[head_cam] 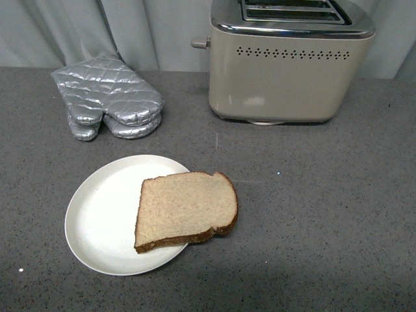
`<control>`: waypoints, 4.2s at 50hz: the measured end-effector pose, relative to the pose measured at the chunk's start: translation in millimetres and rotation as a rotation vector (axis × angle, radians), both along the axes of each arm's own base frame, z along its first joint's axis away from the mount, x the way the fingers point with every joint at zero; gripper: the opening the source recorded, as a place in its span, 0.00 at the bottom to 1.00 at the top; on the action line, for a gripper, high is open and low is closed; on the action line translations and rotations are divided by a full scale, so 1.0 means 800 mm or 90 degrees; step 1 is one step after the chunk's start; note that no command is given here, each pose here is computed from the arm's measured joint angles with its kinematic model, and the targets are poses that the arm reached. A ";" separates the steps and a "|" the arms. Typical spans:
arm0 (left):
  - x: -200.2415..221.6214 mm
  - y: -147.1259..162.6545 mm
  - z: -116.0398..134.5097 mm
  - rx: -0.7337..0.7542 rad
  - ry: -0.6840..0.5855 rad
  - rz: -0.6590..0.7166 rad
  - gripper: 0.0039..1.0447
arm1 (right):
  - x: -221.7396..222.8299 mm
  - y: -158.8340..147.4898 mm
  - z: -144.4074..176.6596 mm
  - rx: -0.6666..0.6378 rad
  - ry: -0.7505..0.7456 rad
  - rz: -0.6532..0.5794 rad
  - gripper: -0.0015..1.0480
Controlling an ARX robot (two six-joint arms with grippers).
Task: Put bread into toaster
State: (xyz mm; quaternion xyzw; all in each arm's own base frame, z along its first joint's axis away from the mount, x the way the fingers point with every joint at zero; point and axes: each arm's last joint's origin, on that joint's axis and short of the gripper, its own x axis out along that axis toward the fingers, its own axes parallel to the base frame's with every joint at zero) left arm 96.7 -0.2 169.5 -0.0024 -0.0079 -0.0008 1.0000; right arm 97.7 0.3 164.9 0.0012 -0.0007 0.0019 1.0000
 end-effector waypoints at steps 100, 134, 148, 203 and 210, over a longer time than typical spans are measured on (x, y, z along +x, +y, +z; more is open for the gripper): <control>0.219 -0.031 -0.149 -0.100 0.674 0.041 0.94 | 0.000 0.000 0.000 0.000 -0.001 0.000 0.91; 0.231 -0.041 -0.150 -0.208 0.746 0.008 0.03 | 0.000 0.000 0.000 0.000 -0.001 0.000 0.91; 0.252 -0.095 -0.102 -0.294 0.697 -0.074 0.03 | 0.000 0.000 0.000 0.000 0.000 0.000 0.91; 0.294 -0.199 -0.074 -0.391 0.529 -0.081 0.62 | 0.000 0.000 0.000 0.000 -0.001 0.000 0.91; 0.261 -0.149 -0.028 -0.362 0.363 0.025 0.81 | 0.000 0.000 0.000 0.000 0.000 0.000 0.91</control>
